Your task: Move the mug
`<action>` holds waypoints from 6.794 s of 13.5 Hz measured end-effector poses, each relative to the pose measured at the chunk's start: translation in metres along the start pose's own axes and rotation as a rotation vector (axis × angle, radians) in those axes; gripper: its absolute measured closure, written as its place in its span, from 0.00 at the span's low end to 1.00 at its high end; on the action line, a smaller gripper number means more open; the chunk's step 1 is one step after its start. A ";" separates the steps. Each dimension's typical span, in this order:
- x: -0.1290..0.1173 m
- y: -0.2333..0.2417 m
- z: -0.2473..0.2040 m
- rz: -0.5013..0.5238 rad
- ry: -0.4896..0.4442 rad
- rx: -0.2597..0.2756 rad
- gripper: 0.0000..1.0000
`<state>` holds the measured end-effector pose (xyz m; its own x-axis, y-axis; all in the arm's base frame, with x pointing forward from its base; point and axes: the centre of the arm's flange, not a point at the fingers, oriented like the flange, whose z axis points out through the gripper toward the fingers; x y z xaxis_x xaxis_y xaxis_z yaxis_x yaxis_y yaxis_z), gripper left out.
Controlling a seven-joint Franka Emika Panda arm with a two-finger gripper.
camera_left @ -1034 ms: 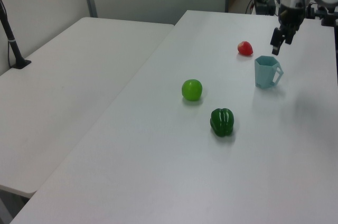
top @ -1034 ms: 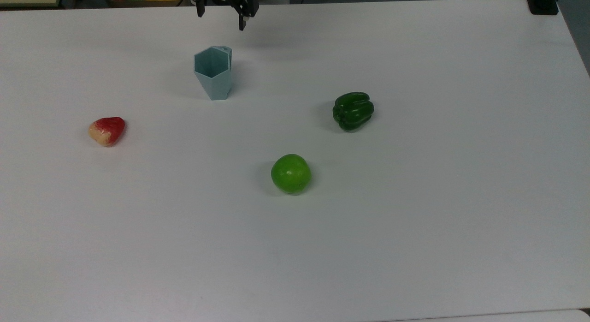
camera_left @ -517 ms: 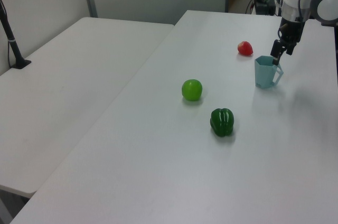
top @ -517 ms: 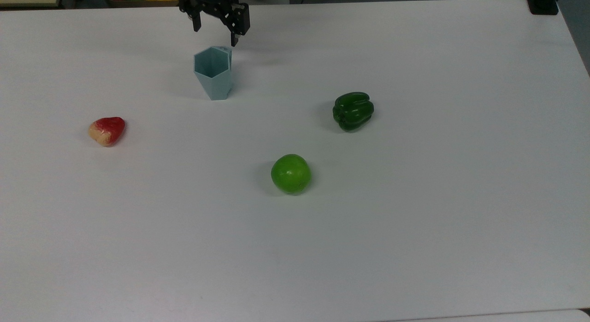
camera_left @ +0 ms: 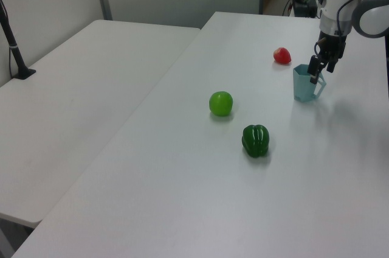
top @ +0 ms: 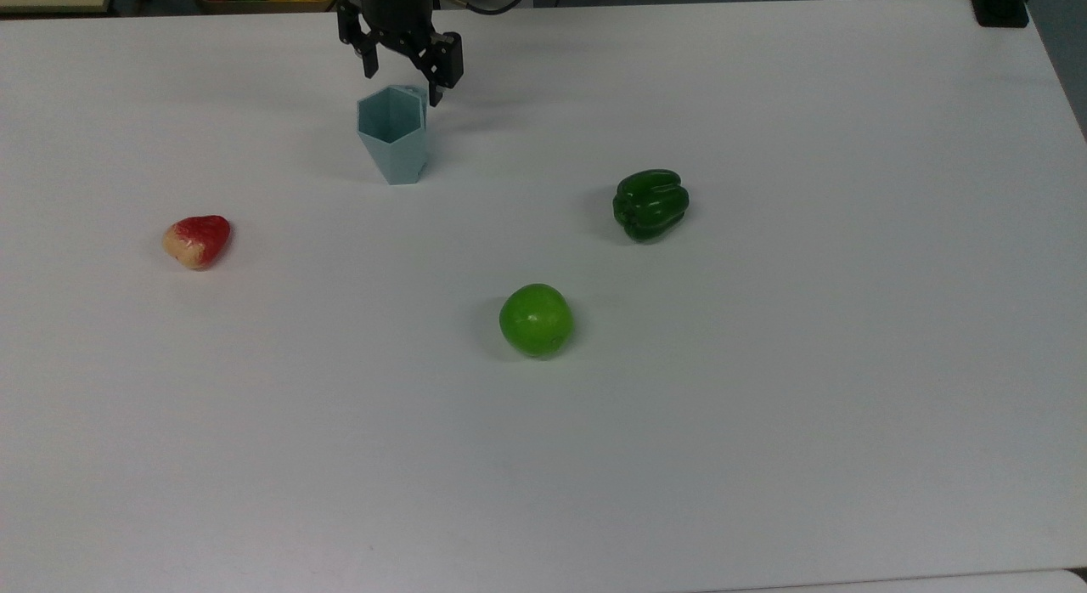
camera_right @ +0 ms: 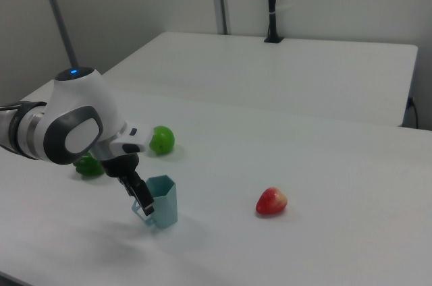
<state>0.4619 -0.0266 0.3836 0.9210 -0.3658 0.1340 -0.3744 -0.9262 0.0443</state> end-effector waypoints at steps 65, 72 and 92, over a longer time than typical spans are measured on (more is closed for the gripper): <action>0.194 -0.075 0.049 0.113 0.071 -0.005 0.74; 0.195 -0.076 0.052 0.112 0.075 -0.003 0.48; 0.107 0.020 -0.187 -0.109 -0.104 0.020 0.00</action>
<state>0.5325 -0.0671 0.5843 0.9627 -0.2695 0.0260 -0.2702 -0.9622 0.0333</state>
